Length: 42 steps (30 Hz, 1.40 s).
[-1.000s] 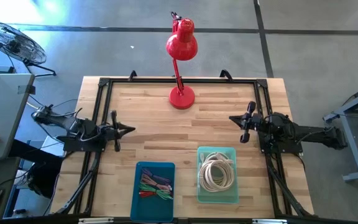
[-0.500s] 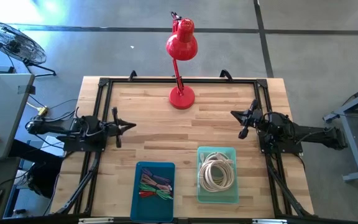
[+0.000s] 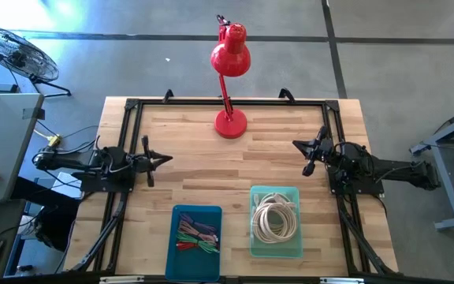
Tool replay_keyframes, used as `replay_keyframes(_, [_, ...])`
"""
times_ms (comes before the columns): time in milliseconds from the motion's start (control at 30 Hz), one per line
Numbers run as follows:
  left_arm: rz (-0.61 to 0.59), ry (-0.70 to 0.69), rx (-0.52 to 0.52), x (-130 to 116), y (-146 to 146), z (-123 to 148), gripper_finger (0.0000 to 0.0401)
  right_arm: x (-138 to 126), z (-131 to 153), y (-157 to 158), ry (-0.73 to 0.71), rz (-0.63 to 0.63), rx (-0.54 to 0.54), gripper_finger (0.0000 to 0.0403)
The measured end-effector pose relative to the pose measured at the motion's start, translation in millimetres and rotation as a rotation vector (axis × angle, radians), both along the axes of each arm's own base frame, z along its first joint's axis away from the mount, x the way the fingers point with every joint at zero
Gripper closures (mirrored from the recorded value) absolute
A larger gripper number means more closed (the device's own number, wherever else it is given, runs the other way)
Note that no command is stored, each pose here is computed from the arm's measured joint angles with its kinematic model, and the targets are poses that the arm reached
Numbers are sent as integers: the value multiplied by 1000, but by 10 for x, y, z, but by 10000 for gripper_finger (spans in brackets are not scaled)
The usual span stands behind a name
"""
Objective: Pick & Place USB Port
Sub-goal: Return to Home Position
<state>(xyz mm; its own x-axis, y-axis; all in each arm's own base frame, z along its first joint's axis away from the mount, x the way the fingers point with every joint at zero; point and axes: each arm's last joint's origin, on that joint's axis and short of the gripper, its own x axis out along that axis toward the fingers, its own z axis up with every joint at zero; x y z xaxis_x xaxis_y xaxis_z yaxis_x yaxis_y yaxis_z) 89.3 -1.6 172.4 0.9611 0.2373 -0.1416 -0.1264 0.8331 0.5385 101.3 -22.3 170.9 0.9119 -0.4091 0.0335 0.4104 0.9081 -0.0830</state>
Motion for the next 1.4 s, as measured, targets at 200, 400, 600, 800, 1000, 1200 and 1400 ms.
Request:
replay_keyframes(200, [2,-7,-19,0,0,2,400,0,-1,0,1,0,-1,402])
replay_keyframes(400, [3,-8,-25,0,0,2,400,0,-1,0,1,0,-1,398])
replay_keyframes(600, [3,-9,-25,0,0,2,400,0,-1,0,1,0,-1,402])
replay_keyframes(800, [3,-9,-25,0,0,2,400,0,-1,0,1,0,-1,398])
replay_keyframes(1000, [3,-9,-25,0,0,3,400,0,-1,0,1,0,-1,401])
replay_keyframes(1200, [3,-9,-26,0,0,3,400,0,-1,0,1,0,-1,399])
replay_keyframes(1400, [3,-9,-26,1,0,2,400,0,-1,0,1,0,-1,400])
